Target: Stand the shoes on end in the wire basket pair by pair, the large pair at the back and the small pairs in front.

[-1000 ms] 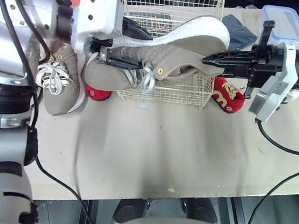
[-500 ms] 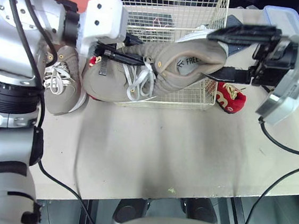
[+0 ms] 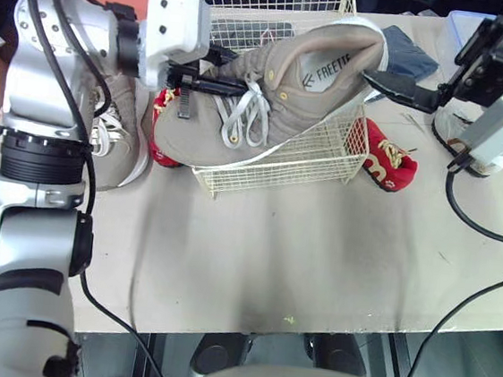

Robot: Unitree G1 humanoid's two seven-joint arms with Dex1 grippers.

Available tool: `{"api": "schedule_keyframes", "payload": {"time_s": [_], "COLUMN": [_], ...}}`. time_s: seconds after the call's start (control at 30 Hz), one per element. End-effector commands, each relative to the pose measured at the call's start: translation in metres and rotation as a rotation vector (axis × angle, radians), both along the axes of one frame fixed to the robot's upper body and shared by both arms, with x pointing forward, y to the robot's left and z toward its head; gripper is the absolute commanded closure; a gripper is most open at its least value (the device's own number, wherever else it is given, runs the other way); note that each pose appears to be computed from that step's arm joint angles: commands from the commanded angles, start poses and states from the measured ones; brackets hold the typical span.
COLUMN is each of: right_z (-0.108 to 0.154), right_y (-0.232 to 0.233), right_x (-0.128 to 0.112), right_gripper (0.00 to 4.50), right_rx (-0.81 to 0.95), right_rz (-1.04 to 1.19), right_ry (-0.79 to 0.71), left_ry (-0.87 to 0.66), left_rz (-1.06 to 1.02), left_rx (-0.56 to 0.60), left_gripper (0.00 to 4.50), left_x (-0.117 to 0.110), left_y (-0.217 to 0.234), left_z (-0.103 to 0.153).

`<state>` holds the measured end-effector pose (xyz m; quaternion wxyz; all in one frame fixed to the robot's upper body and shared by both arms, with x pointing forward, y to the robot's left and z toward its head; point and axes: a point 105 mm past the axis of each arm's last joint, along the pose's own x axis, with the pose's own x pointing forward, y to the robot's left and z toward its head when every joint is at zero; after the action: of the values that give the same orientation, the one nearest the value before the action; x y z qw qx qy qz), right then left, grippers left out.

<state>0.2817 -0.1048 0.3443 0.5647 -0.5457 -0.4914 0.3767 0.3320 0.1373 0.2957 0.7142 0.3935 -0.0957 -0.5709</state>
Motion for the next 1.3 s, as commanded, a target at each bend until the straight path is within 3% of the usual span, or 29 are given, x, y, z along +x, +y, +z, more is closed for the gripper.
{"api": "schedule_keyframes", "payload": {"time_s": [0.03, 0.33, 0.53, 0.63, 0.87, 1.17, 1.3], "right_z": [0.017, 0.001, -0.028, -0.022, -0.001, 0.016, 0.015], "right_y": [-0.010, -0.040, -0.045, -0.026, 0.005, 0.020, 0.021], "right_x": [-0.005, 0.012, 0.002, -0.004, 0.007, 0.021, 0.024], "right_gripper": [0.00, 0.00, 0.00, 0.00, 0.00, 0.00, 1.72], "right_rx": [0.136, 0.349, 0.415, 0.540, 0.866, 1.024, 1.014], "right_rz": [0.016, -0.049, -0.022, 0.094, 0.267, 0.376, 0.353], "right_ry": [0.026, 0.589, 1.017, 1.180, 1.347, 1.418, 1.406], "left_ry": [-0.064, -0.133, -0.173, -0.205, -0.248, -0.207, -0.175], "left_rz": [-0.016, -0.029, -0.021, -0.023, -0.025, -0.033, -0.042], "left_rx": [-0.007, -0.215, -0.408, -0.471, -0.608, -0.652, -0.603], "left_gripper": [3.99, 3.99, 3.99, 3.99, 3.99, 3.99, 3.99], "left_x": [0.003, 0.004, 0.005, 0.004, 0.000, -0.008, -0.012], "left_y": [0.002, 0.006, 0.009, 0.004, -0.019, -0.046, -0.051], "left_z": [0.009, 0.038, 0.058, 0.064, 0.065, 0.046, 0.034]}}
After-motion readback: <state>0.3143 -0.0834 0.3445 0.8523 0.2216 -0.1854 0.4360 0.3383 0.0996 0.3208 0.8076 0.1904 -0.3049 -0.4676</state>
